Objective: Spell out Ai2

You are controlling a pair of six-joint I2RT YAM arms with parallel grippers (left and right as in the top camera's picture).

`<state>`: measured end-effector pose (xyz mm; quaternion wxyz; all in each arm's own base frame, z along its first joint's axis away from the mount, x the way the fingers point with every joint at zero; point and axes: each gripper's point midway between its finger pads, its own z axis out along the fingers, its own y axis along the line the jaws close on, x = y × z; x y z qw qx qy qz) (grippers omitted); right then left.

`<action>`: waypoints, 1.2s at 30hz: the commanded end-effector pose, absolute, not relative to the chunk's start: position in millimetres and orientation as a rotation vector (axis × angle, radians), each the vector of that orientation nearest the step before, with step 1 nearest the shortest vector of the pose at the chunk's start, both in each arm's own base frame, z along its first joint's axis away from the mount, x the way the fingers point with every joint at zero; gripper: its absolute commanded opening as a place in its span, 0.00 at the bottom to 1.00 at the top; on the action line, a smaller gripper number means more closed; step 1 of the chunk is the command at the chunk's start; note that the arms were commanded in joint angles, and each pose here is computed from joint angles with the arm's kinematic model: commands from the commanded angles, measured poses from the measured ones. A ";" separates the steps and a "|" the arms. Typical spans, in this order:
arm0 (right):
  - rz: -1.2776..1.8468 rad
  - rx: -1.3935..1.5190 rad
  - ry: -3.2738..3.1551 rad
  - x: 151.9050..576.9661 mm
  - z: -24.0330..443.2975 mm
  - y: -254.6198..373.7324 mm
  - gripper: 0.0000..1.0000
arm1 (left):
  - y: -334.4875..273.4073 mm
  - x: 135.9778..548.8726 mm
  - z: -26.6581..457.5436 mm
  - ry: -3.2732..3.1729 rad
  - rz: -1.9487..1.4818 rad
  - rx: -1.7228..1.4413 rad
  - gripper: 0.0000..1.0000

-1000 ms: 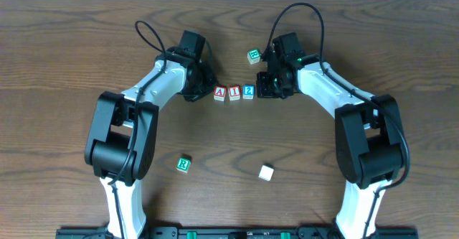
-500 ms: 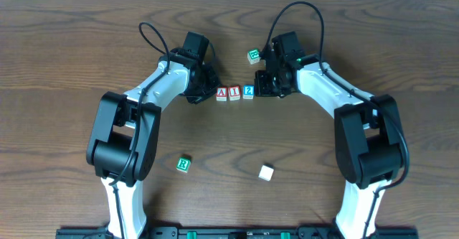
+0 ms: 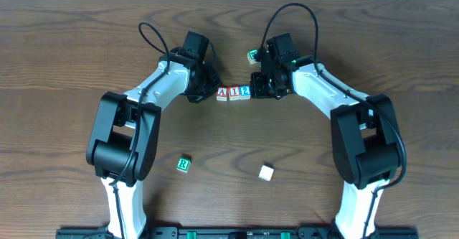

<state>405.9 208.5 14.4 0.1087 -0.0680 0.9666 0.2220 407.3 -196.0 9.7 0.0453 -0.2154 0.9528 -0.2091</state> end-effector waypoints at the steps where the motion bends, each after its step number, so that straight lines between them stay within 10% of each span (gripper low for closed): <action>1: 0.672 -0.196 2.854 403.6 10.8 213.8 0.01 | -198.7 402.0 1.4 2.931 -0.629 -0.664 0.06; 21: 0.521 -0.118 2.860 424.3 26.7 177.5 0.02 | -165.1 412.6 13.2 2.908 -0.490 -0.573 0.06; 36: 0.245 -0.186 2.568 383.5 235.1 162.8 0.02 | -126.7 386.2 198.0 2.632 -0.355 -0.215 0.05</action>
